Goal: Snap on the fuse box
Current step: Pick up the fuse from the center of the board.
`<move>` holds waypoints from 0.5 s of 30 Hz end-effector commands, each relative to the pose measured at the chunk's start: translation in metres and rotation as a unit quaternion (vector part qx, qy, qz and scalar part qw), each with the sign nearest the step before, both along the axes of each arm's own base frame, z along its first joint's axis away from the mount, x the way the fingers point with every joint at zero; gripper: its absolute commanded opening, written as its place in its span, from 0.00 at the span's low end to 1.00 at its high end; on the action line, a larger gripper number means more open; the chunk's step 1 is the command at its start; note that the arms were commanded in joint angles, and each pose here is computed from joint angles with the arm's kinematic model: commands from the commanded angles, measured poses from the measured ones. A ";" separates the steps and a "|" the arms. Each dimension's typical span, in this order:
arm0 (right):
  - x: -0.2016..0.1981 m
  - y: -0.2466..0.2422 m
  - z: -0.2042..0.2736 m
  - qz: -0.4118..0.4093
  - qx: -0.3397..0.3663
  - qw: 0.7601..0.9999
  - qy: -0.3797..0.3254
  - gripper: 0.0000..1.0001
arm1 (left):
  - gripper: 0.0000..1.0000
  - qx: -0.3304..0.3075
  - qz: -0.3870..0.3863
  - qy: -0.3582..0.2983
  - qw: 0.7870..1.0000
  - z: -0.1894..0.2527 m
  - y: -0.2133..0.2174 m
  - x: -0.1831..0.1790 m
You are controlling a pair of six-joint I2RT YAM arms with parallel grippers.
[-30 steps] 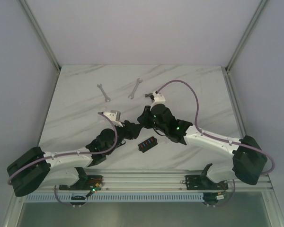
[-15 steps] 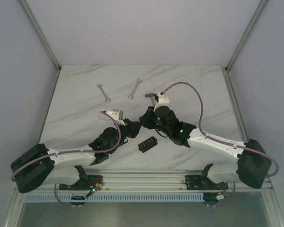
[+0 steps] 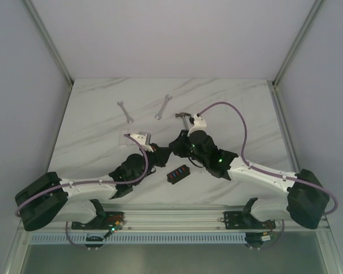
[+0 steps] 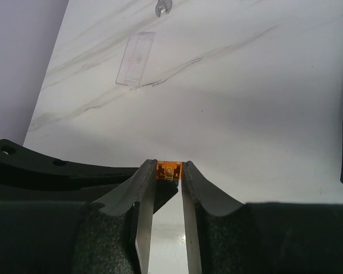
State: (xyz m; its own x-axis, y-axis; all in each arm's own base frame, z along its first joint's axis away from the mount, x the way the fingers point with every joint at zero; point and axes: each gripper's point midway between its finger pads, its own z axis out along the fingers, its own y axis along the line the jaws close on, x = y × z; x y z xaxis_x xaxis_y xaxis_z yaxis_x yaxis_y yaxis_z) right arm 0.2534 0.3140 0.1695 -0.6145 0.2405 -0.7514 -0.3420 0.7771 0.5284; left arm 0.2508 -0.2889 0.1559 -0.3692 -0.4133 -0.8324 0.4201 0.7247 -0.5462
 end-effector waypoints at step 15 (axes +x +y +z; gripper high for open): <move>-0.011 0.005 0.012 0.017 0.039 0.999 0.000 0.21 | 0.04 0.008 -0.004 -0.031 0.999 0.018 -0.006 0.006</move>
State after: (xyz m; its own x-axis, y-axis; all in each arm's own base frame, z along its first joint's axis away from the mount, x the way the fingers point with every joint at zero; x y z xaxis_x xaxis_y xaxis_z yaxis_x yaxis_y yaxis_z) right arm 0.2503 0.3166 0.1753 -0.6167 0.2652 -0.7412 -0.3508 0.7503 0.5603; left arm 0.2525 -0.2902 0.1574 -0.3515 -0.3839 -0.8538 0.4364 0.7397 -0.5123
